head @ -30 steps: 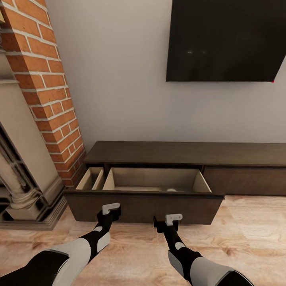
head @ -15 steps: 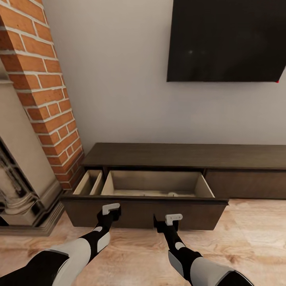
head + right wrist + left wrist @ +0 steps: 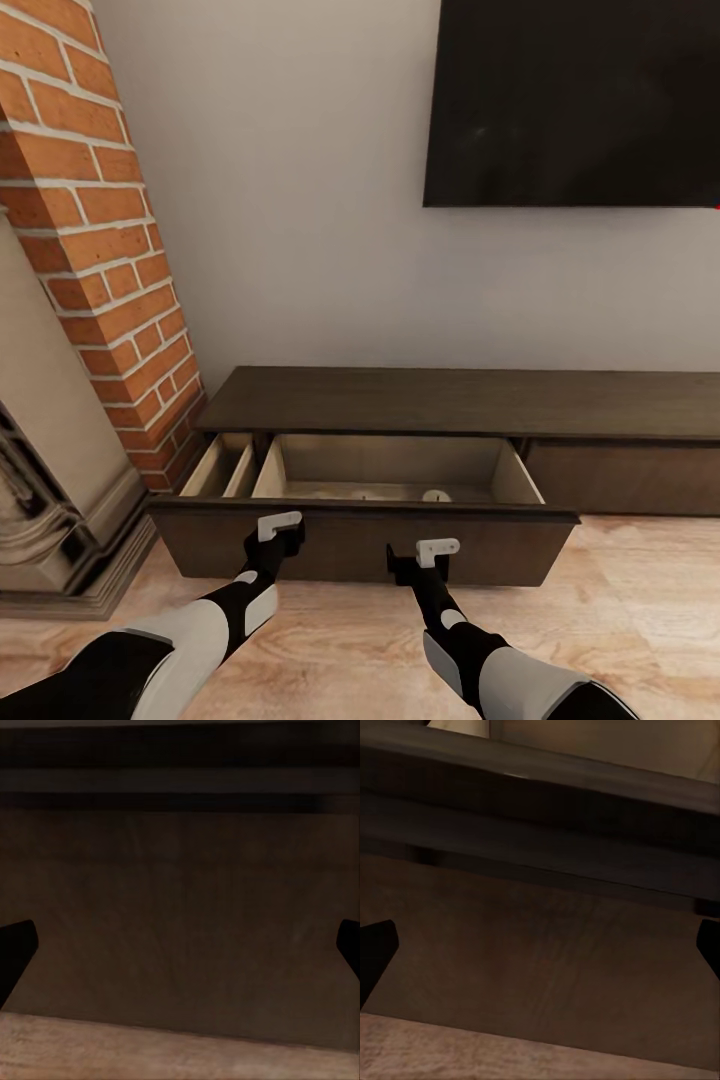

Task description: Place each of the two pumpkins and all three candles from the living room inside a cabinet in the living room (use any cabinet), then make sure every cabinet is closed, and position the cauldron so it is next to a table in the living room.

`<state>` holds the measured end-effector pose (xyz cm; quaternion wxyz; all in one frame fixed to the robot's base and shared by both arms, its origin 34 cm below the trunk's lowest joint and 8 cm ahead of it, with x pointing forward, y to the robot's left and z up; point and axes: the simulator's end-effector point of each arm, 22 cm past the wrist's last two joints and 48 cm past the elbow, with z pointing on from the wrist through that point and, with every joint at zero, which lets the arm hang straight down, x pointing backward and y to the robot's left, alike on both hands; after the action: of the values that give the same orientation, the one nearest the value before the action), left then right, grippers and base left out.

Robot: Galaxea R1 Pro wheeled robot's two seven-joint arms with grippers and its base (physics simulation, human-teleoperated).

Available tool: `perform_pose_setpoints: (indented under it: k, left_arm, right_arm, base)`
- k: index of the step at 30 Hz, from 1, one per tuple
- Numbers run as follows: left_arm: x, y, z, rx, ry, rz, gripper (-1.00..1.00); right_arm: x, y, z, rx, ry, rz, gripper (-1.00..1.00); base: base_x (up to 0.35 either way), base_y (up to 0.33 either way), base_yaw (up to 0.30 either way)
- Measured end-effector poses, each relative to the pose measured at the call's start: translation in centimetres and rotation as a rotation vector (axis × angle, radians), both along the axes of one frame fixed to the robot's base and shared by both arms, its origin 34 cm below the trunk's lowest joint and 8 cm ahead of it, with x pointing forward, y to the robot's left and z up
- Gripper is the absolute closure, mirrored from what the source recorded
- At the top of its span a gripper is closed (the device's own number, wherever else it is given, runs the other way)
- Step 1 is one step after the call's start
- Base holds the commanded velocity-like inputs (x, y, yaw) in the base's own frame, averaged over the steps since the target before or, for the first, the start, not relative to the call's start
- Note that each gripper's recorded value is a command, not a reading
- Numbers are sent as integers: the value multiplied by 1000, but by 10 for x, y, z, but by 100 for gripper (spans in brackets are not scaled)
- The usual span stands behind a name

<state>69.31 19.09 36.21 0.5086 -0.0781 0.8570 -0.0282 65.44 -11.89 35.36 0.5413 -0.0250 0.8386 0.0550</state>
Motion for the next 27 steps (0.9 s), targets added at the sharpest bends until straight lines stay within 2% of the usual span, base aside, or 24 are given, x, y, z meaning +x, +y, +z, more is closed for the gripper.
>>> perform_pose_setpoints:
  k: [8, 27]
  left_arm:
    - [-1, 0, -1, 0, 3, 0, -100]
    - [-4, 0, -4, 5, 8, -5, -100]
  right_arm:
    - [0, 0, 0, 1, -1, 0, -100]
    - [0, 1, 1, -1, -2, 3, -100]
  base:
    - [27, 0, 0]
    - [269, 0, 0]
